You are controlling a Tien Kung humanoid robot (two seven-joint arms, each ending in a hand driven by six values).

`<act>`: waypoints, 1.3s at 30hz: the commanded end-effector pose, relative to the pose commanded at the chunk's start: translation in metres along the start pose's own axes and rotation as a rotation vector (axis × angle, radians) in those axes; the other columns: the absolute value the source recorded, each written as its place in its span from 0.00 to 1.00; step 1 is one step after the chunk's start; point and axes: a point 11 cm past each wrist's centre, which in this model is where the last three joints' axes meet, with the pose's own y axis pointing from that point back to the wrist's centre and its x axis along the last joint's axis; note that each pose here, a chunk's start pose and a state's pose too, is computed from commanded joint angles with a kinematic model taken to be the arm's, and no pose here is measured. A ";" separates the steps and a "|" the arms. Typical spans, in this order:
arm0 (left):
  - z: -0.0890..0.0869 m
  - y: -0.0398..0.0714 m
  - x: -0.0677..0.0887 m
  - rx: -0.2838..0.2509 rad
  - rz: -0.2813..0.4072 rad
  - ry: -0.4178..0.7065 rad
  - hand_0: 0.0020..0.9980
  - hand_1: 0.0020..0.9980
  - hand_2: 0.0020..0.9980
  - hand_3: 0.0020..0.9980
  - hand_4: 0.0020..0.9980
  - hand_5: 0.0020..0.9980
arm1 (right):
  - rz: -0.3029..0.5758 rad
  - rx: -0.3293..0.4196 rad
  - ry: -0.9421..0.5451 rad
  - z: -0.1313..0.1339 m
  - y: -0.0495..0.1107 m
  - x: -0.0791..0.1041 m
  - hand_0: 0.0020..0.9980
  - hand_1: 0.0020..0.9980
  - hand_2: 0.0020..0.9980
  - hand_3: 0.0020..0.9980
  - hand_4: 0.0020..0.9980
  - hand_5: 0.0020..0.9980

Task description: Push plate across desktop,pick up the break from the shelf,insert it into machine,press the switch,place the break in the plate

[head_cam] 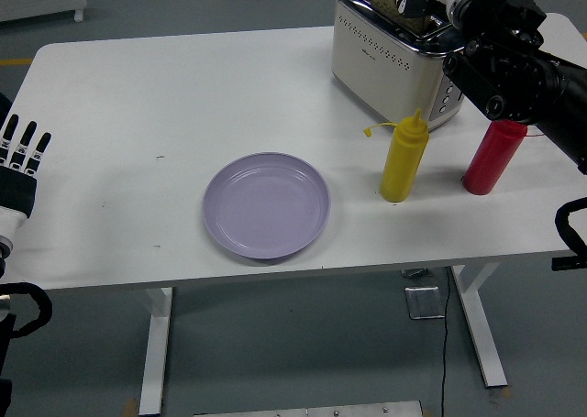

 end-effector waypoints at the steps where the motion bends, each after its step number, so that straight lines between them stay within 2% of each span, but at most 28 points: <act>1: 0.000 0.000 0.000 0.001 0.000 0.000 0.81 0.87 0.94 0.79 0.60 1.00 | 0.010 0.006 0.006 -0.001 0.000 0.002 0.28 0.35 0.42 0.50 0.29 0.05; 15: -0.002 0.003 0.005 0.007 0.010 -0.003 0.81 0.87 0.94 0.79 0.60 1.00 | 0.164 0.100 0.018 -0.016 0.001 0.046 0.28 0.34 0.40 0.50 0.26 0.04; 21: -0.002 0.004 0.007 0.006 0.014 -0.006 0.82 0.87 0.94 0.79 0.60 1.00 | 0.263 0.175 -0.061 -0.031 0.008 0.075 0.28 0.33 0.40 0.49 0.23 0.03; 28: -0.001 0.005 0.008 0.004 0.017 -0.005 0.82 0.87 0.94 0.79 0.60 1.00 | 0.361 0.280 -0.165 -0.052 0.022 0.114 0.28 0.33 0.39 0.49 0.21 0.02; 31: 0.000 0.005 0.009 0.002 0.019 -0.006 0.82 0.87 0.94 0.79 0.60 1.00 | 0.343 0.324 -0.191 -0.062 0.030 0.122 0.28 0.33 0.39 0.49 0.21 0.02; 34: 0.001 0.005 0.010 -0.001 0.022 -0.005 0.82 0.87 0.94 0.79 0.60 1.00 | 0.299 0.369 -0.199 -0.075 0.037 0.121 0.28 0.33 0.39 0.49 0.21 0.02; 39: 0.001 0.005 0.010 -0.002 0.022 -0.004 0.82 0.87 0.95 0.79 0.60 1.00 | 0.172 0.446 -0.198 -0.101 0.053 0.105 0.28 0.33 0.39 0.49 0.20 0.01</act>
